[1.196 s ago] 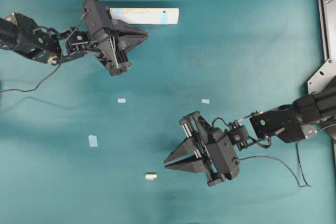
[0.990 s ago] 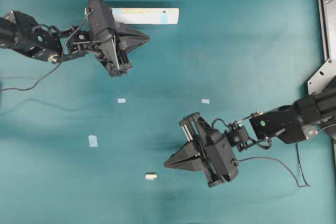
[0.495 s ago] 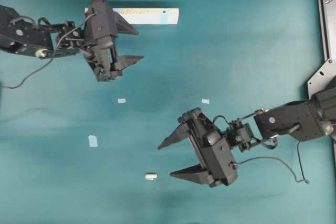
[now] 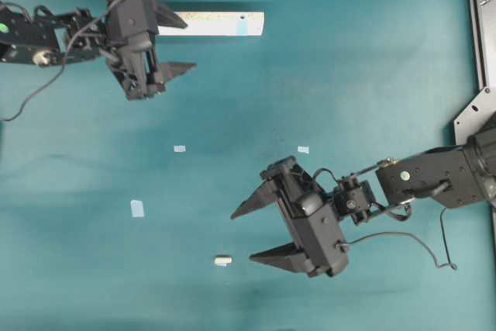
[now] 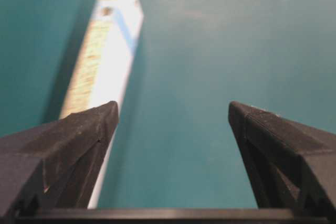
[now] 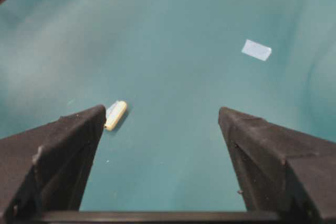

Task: Move the wooden board into place and insert the rod into its hole.
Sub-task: 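Lower the left gripper over the white board's end and close on it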

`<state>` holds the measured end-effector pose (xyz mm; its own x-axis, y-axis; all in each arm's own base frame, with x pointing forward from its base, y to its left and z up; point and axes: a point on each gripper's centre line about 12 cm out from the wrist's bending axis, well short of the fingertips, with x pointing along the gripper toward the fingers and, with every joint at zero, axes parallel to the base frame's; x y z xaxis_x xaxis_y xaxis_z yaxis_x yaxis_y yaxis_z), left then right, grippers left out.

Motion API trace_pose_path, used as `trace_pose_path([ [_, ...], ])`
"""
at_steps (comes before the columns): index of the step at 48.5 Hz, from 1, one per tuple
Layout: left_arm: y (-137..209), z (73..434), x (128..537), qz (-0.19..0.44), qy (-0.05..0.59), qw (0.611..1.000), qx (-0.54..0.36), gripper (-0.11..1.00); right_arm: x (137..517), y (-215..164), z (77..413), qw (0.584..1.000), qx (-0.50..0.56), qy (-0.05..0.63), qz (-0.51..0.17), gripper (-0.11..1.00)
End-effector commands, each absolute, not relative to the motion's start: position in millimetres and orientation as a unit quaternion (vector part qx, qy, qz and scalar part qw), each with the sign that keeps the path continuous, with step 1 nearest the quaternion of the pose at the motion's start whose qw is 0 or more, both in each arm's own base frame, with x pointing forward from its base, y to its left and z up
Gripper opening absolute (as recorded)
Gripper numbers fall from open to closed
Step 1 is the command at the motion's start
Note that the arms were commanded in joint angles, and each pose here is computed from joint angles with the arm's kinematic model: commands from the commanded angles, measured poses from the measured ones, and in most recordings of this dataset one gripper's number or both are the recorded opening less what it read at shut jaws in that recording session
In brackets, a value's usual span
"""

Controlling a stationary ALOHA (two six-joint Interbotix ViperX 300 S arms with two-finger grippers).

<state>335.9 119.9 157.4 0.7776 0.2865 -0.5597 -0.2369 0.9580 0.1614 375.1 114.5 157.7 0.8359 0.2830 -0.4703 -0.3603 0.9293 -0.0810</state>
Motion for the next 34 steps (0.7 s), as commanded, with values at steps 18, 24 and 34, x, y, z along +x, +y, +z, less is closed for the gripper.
trace_pose_path([
  [18,159,161,317,0.162,0.333,0.923,0.106,0.91,390,118,189,0.948,-0.086,0.262,0.157,0.95],
  [24,167,148,314,0.167,0.351,0.916,0.102,0.91,393,118,192,0.947,-0.088,0.268,0.155,0.95],
  [34,175,130,313,0.174,0.366,0.909,0.095,0.91,397,119,199,0.948,-0.087,0.266,0.153,0.95],
])
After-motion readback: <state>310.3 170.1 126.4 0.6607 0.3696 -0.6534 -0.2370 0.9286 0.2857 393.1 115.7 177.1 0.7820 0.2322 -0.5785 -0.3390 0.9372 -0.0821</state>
